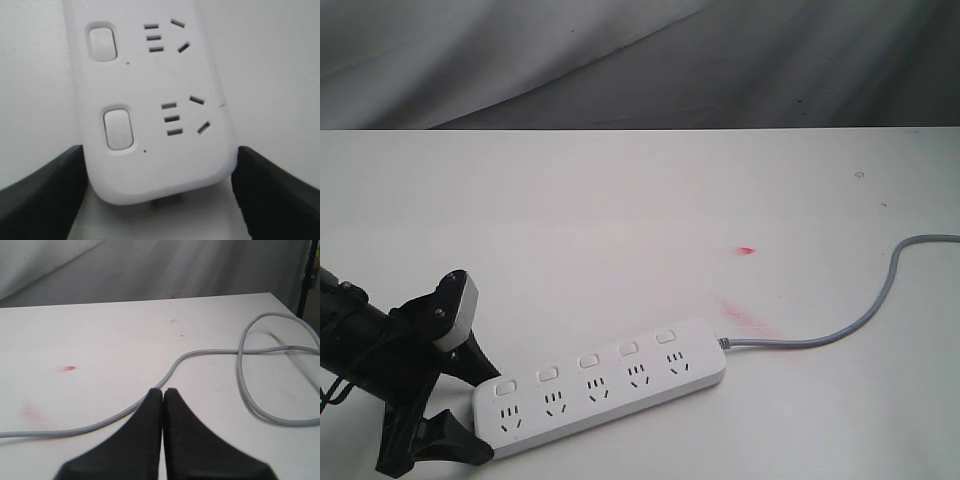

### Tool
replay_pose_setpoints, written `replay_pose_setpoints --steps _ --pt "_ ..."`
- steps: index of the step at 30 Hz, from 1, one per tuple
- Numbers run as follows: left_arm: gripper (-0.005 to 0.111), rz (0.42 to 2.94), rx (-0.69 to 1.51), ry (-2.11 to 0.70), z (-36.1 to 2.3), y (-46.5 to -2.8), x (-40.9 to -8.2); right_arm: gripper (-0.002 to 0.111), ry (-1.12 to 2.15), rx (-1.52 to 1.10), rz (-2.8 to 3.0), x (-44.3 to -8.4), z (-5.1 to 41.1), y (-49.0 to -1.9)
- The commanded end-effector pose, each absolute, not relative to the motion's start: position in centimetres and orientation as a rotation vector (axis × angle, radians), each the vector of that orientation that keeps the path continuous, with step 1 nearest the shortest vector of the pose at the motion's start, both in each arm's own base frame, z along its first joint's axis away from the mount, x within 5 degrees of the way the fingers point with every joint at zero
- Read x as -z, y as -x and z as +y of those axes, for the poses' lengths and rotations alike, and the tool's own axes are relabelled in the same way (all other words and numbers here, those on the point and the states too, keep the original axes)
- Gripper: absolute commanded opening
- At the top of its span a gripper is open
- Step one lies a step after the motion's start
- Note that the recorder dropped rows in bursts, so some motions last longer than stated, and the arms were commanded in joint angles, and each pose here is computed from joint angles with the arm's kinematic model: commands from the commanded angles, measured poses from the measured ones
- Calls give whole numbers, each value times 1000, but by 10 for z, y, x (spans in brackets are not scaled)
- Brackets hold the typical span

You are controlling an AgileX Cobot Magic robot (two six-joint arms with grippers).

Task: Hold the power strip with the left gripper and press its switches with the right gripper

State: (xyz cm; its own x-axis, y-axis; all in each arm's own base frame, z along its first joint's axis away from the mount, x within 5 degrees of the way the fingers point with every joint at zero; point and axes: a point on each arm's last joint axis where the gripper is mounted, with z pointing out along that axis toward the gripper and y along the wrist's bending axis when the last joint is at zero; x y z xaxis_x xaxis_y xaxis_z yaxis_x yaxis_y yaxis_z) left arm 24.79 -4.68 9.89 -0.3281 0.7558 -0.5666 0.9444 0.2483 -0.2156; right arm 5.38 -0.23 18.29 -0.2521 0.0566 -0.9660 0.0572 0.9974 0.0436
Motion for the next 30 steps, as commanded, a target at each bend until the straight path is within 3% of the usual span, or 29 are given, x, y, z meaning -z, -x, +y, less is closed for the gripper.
replay_pose_setpoints --steps 1,6,11,17,20,27,30 --pt "65 2198 724 -1579 -45 -248 -94 0 -95 1 1822 -182 -3 -53" --pt "89 2208 688 -1577 -44 -250 -93 0 -95 1 1822 -182 -3 -53" --pt "90 2172 641 -1599 -43 -250 -104 0 -95 1 1822 -182 -3 -53" --pt "89 2067 487 -1560 -44 -249 -151 0 -95 1 1822 -182 -3 -53" --pt "77 1972 375 -1552 -44 -243 -182 0 -95 1 1822 -182 -3 -53" --pt "28 1736 113 -1513 -45 -214 -253 0 -95 1 1822 -182 -3 -53" --pt "18 1656 22 -1472 -45 -197 -278 0 -95 1 1822 -182 -3 -53"
